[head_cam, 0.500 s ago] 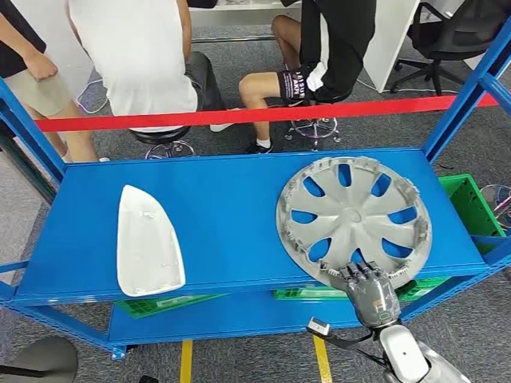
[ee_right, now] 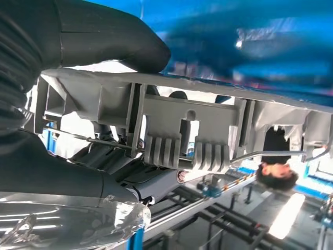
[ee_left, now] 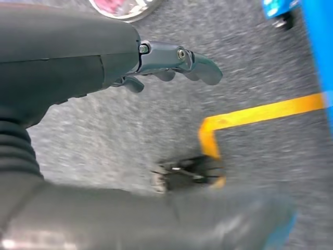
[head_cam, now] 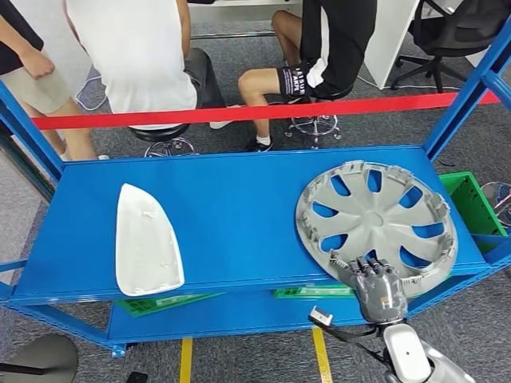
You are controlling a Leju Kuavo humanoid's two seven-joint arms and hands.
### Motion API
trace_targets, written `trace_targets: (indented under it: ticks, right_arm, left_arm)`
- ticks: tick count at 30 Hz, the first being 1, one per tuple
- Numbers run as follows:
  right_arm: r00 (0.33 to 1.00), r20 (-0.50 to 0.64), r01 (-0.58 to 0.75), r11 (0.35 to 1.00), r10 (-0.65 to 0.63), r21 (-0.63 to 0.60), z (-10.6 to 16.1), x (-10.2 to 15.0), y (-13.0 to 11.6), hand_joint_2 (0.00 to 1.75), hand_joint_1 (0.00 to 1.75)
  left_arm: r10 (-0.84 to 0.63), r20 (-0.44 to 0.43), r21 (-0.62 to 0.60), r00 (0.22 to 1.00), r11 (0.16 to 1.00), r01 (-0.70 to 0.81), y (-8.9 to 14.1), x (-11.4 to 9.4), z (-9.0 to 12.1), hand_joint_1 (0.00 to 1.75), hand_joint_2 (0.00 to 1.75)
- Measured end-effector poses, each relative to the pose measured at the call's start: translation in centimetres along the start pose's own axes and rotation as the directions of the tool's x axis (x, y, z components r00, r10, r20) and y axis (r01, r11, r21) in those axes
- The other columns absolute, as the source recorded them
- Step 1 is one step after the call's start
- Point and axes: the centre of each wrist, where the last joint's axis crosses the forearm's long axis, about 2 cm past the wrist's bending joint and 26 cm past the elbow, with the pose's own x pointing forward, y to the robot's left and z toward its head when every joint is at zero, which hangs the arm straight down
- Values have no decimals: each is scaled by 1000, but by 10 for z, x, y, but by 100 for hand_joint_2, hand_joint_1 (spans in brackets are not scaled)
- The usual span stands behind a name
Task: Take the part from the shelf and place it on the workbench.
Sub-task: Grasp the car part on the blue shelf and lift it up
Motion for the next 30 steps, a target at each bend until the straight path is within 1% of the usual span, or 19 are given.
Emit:
trace_targets:
  ticks: [3, 5, 7, 12, 15, 20, 30]
  right_arm:
    - [1000, 5, -11, 999, 11, -33, -2, -9, -8, 175, 175]
    - [999, 29, -16, 998, 18, -55, -3, -15, -13, 175, 175]
    - [997, 72, -18, 997, 24, -78, -4, -20, -19, 175, 175]
    - [968, 245, -13, 991, 46, -133, -7, -30, -36, 175, 175]
    - [951, 303, -9, 987, 57, -160, -9, -33, -43, 175, 175]
    - [949, 309, -4, 982, 64, -190, -11, -35, -52, 175, 175]
    - [961, 271, 10, 979, 47, -204, -12, -30, -55, 175, 175]
  left_arm:
    - [37, 81, 27, 996, 999, -40, -1, 0, 0, 0, 175]
    - [56, 123, 44, 991, 997, -62, -2, 1, 0, 0, 87]
    - [69, 143, 50, 987, 996, -77, -3, 2, 0, 0, 0]
    - [118, 148, 5, 982, 993, -120, -5, 4, 0, 0, 0]
    - [130, 141, -4, 981, 991, -131, -6, 4, 0, 0, 0]
    - [139, 125, -12, 982, 990, -139, -6, 5, 0, 0, 0]
    - [129, 87, -34, 988, 991, -127, -6, 4, 0, 0, 0]
